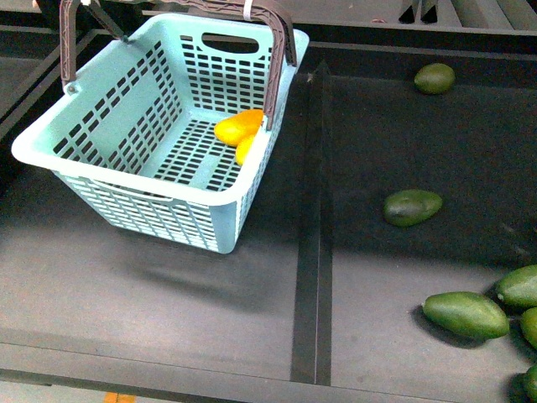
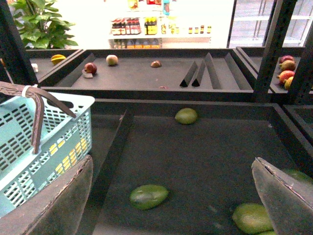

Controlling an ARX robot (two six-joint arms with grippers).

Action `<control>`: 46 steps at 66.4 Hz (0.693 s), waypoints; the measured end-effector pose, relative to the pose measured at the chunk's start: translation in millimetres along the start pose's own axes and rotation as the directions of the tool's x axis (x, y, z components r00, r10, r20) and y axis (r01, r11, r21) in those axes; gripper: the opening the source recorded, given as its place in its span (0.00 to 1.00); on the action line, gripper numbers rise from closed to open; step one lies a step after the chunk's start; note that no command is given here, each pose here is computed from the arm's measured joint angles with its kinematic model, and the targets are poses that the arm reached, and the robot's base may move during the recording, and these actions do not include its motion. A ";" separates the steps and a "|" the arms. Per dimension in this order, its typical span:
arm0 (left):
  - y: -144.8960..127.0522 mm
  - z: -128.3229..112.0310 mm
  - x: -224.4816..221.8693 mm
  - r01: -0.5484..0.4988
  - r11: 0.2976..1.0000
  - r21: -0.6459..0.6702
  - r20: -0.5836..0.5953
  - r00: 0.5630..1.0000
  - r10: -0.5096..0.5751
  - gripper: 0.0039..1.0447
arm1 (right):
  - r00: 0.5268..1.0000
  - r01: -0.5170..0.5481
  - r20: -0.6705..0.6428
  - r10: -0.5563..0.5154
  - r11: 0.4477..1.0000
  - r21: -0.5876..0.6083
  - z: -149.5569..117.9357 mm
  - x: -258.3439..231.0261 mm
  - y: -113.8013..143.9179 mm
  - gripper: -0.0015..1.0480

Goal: Pick lemon and mango into basket

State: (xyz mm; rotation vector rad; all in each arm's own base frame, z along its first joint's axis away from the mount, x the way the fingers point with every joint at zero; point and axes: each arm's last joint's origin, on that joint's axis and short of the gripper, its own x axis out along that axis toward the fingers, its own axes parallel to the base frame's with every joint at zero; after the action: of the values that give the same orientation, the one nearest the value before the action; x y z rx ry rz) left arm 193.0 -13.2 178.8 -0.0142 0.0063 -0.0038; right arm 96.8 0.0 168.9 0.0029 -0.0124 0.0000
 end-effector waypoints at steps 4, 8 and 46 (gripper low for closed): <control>5.8 -2.7 -9.6 0.021 1.000 0.001 -0.004 1.000 -0.021 0.03 | 1.000 0.000 0.000 0.000 1.000 0.000 0.0 0.0 0.0 0.92; 11.8 -4.6 -17.5 -0.003 1.000 0.003 -0.006 1.000 0.003 0.03 | 1.000 0.000 0.000 0.000 1.000 0.000 0.0 0.0 0.0 0.92; 12.5 -9.9 -60.8 0.001 1.000 0.003 0.012 1.000 -0.001 0.03 | 1.000 0.000 0.000 0.000 1.000 0.000 0.0 0.0 0.0 0.92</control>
State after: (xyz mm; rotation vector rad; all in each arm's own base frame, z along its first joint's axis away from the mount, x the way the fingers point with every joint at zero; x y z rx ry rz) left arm 132.1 -0.6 169.1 -0.0109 -0.0059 -0.0042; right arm 96.8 0.0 168.9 0.0025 -0.0124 0.0004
